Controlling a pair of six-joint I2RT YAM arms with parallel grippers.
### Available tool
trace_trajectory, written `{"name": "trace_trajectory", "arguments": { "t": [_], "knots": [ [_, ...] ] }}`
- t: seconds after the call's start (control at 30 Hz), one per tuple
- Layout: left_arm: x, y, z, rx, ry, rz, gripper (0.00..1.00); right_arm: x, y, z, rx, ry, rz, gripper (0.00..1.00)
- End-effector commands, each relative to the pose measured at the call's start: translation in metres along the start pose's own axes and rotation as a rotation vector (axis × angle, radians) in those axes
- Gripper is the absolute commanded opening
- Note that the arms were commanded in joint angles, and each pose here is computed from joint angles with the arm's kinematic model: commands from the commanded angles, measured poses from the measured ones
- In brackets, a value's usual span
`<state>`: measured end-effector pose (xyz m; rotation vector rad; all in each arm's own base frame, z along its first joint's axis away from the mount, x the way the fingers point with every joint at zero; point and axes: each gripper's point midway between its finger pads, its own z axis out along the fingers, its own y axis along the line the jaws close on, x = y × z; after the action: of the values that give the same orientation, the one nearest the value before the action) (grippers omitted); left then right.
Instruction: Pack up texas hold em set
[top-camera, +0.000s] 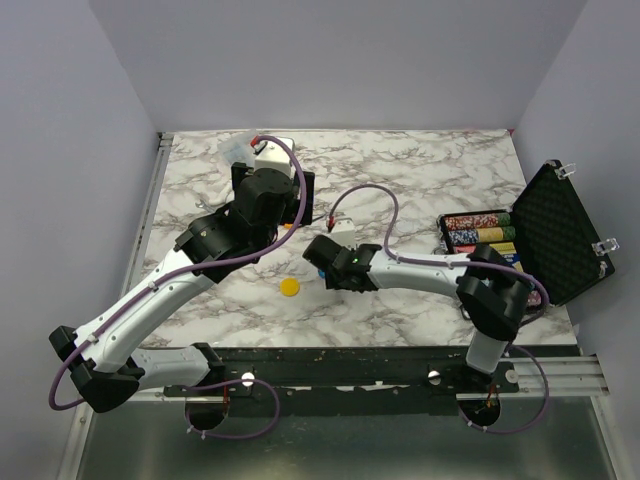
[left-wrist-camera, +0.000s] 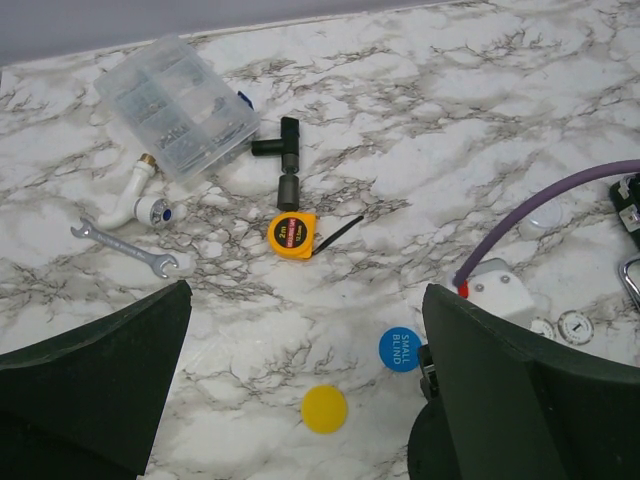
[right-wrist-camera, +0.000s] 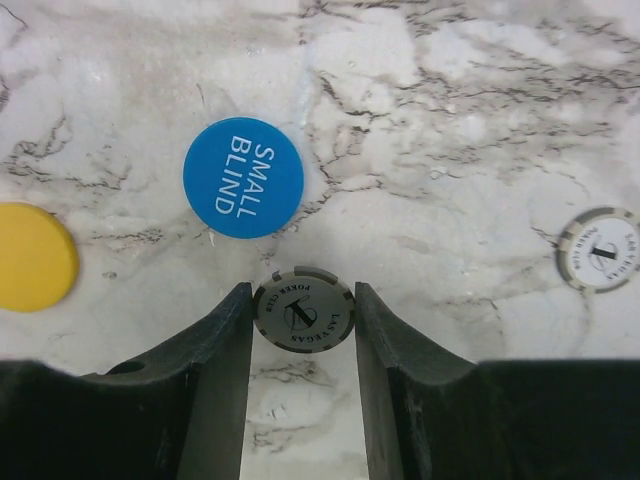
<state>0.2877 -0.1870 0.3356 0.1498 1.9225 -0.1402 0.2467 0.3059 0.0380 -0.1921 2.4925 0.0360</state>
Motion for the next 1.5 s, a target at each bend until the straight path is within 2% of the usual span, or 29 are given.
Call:
{"name": "trace_trajectory", "arguments": {
  "t": [0.0, 0.33, 0.53, 0.9, 1.47],
  "knots": [
    [-0.004, -0.006, -0.003, 0.034, -0.015, 0.0, 0.98, -0.031, -0.032, -0.022, 0.041, -0.088, 0.104, 0.08],
    [-0.003, -0.009, -0.003, 0.057, -0.012, 0.006, 0.98, -0.042, -0.15, -0.024, 0.185, -0.05, 0.298, 0.08],
    [-0.003, -0.011, -0.003, 0.064, -0.009, 0.006, 0.98, -0.025, -0.19, -0.018, 0.246, 0.046, 0.34, 0.09],
    [-0.001, -0.013, -0.003, 0.073, -0.005, 0.01, 0.98, -0.001, -0.185, 0.002, 0.234, 0.156, 0.33, 0.14],
    [0.0, -0.015, -0.002, 0.087, -0.001, 0.015, 0.98, 0.007, -0.188, 0.019, 0.24, 0.179, 0.314, 0.24]
  ]
}}
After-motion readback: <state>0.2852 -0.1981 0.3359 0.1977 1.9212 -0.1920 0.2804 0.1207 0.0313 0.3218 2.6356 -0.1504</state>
